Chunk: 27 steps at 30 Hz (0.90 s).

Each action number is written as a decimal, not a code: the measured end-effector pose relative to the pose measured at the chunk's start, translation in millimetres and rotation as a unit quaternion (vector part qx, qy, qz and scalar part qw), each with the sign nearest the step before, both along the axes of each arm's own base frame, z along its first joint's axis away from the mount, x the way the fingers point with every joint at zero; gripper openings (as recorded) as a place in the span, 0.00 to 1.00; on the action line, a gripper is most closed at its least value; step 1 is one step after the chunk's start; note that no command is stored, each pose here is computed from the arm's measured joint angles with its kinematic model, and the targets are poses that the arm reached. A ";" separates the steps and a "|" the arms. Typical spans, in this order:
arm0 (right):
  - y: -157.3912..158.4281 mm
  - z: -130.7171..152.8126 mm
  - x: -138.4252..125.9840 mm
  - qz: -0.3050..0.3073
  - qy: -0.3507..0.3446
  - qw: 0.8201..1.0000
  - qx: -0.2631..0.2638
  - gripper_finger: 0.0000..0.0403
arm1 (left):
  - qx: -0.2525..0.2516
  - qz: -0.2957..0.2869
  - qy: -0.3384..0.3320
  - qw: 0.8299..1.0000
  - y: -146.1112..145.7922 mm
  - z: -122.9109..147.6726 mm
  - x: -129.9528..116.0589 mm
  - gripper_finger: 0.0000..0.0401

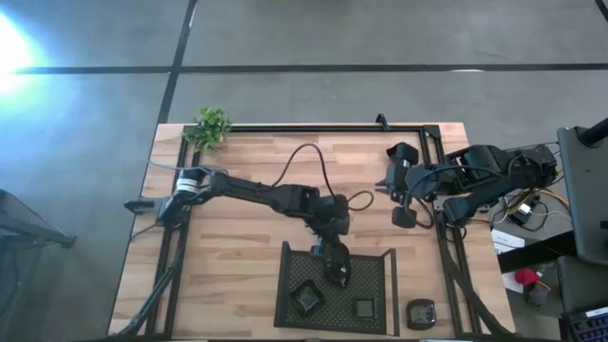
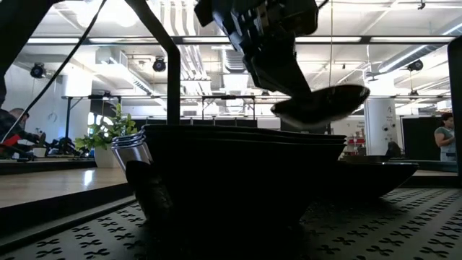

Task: Pick & Place Mini shaped plates
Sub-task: Stack the leaf shaped plate on top of the other leaf shaped plates on the shelf

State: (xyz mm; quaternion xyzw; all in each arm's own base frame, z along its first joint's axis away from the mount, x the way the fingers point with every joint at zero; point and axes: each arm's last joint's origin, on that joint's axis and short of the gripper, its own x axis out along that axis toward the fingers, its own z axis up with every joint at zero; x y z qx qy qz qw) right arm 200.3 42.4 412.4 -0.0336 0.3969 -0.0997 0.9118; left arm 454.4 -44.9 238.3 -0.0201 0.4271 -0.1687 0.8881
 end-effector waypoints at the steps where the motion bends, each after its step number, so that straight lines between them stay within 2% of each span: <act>1: 0.5 -0.2 0.0 0.005 0.002 1.000 0.006 0.13 | -0.003 -0.003 0.002 1.000 -1.0 -2.9 1.0 0.00; 7: 3.6 -1.2 -0.5 0.043 0.016 0.998 0.050 0.13 | -0.013 -0.018 0.017 1.000 -8.9 -18.7 5.3 0.00; 14: 8.6 -1.7 -1.3 0.104 0.033 0.988 0.107 0.13 | -0.024 -0.010 0.017 1.000 -15.7 -21.2 6.8 0.00; 20: 8.8 -1.5 -1.2 0.106 0.031 0.988 0.110 0.13 | -0.042 0.009 0.030 0.999 -20.2 -29.8 9.5 0.00; 27: 8.8 -1.4 -1.1 0.106 0.031 0.988 0.110 0.13 | -0.054 0.001 0.043 0.998 -28.2 -47.6 14.1 0.00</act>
